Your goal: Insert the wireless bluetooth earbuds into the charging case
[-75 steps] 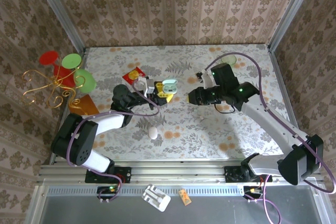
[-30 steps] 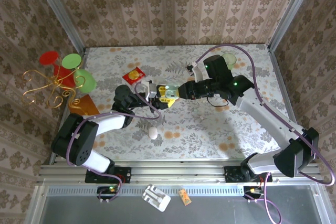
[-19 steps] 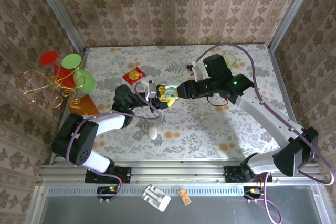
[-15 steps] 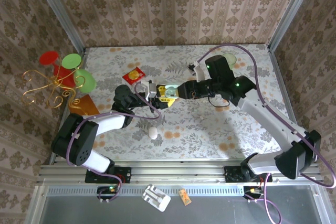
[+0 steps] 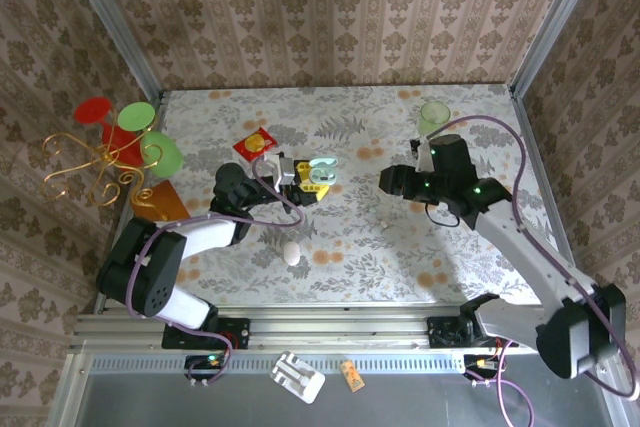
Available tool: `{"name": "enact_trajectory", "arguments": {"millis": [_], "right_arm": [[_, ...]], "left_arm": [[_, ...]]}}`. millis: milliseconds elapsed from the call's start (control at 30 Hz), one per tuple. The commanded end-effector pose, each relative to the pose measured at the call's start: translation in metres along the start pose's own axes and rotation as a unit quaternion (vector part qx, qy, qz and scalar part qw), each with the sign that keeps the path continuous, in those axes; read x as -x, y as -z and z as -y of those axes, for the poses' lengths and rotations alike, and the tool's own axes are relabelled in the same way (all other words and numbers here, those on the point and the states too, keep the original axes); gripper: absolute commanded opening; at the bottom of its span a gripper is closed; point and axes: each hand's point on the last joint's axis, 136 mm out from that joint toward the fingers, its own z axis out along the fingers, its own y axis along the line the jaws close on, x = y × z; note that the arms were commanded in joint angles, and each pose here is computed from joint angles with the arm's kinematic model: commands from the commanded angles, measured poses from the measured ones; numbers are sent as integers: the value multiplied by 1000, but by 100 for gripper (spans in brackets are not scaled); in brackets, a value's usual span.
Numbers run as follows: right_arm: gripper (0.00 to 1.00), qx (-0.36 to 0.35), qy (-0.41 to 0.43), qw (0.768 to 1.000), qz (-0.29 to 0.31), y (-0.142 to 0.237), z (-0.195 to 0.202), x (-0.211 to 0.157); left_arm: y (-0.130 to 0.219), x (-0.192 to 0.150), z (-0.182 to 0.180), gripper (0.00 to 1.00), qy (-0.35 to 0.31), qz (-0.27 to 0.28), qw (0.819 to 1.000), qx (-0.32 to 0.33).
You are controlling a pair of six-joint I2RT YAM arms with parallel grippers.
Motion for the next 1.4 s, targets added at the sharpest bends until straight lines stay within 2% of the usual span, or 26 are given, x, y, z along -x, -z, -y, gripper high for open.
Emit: {"name": "enact_trajectory", "arguments": {"millis": [0, 400, 733, 1067, 1367], "right_arm": [[54, -34, -13, 999, -17, -26, 20, -3], [57, -84, 14, 991, -102, -114, 54, -21], [59, -111, 29, 983, -141, -150, 74, -31], [58, -118, 25, 978, -171, -147, 84, -55], [47, -121, 36, 974, -186, -128, 74, -77]], "left_arm": [[2, 12, 4, 10, -29, 14, 999, -1], [0, 14, 5, 10, -27, 15, 1000, -2], [-2, 16, 4, 10, -28, 14, 999, -4], [-2, 16, 4, 10, -28, 14, 1000, -5], [-2, 14, 3, 10, -26, 13, 1000, -6]]}}
